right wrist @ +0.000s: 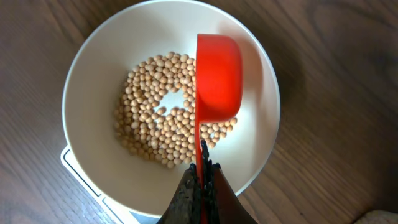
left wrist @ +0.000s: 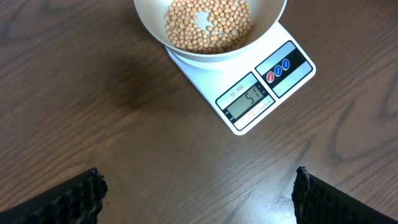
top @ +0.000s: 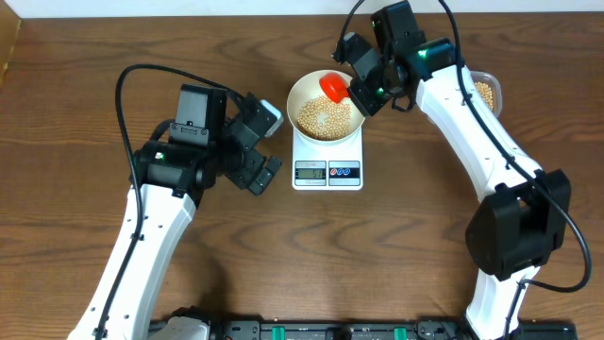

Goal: Scoop item into bowl and weigh 50g on scale

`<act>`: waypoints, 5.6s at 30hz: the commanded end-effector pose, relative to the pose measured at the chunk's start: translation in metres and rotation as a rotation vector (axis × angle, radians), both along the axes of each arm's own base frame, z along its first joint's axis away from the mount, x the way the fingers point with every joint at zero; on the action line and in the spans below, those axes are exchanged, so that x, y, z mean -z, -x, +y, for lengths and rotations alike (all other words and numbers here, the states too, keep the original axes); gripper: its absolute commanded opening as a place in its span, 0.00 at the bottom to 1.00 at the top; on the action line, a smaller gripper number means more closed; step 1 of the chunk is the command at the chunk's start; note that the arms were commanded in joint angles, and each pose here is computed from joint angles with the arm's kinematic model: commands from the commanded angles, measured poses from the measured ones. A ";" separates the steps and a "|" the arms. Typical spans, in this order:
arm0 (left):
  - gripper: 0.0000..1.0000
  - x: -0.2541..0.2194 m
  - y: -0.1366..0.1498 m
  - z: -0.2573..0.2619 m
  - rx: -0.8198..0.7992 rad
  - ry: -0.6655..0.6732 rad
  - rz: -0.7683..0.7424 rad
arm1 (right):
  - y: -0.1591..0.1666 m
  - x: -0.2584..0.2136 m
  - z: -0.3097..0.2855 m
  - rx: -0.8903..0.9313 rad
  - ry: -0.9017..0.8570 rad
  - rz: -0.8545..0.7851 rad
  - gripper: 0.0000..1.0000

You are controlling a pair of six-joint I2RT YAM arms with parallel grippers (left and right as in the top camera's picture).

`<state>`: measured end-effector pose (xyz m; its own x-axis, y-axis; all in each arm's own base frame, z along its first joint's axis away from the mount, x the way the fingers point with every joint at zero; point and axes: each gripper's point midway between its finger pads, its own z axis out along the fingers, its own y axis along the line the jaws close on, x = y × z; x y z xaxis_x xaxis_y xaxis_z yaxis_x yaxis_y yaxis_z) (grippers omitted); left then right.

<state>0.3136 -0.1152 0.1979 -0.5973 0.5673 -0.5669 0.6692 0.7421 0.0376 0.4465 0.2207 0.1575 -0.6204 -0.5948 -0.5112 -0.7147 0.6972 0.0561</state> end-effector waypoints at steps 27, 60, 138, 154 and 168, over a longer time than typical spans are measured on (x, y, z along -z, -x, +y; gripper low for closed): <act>0.98 0.001 -0.001 0.001 -0.012 0.000 0.006 | 0.005 0.030 -0.001 -0.046 0.083 0.040 0.01; 0.98 0.001 -0.001 0.001 -0.012 0.001 0.006 | 0.030 0.032 0.028 -0.127 0.057 0.088 0.01; 0.98 0.001 -0.001 0.001 -0.012 0.000 0.006 | 0.026 0.045 0.020 -0.057 0.023 0.155 0.01; 0.98 0.001 -0.001 0.001 -0.012 0.000 0.006 | 0.037 0.040 0.033 -0.099 -0.047 0.194 0.01; 0.98 0.001 -0.001 0.001 -0.012 0.000 0.006 | 0.043 0.032 0.044 -0.132 -0.147 0.234 0.01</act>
<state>0.3136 -0.1152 0.1979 -0.5973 0.5673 -0.5669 0.6692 0.7421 0.0376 0.4094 0.2575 0.1324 -0.6526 -0.6085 -0.4515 -0.7489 0.6087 0.2620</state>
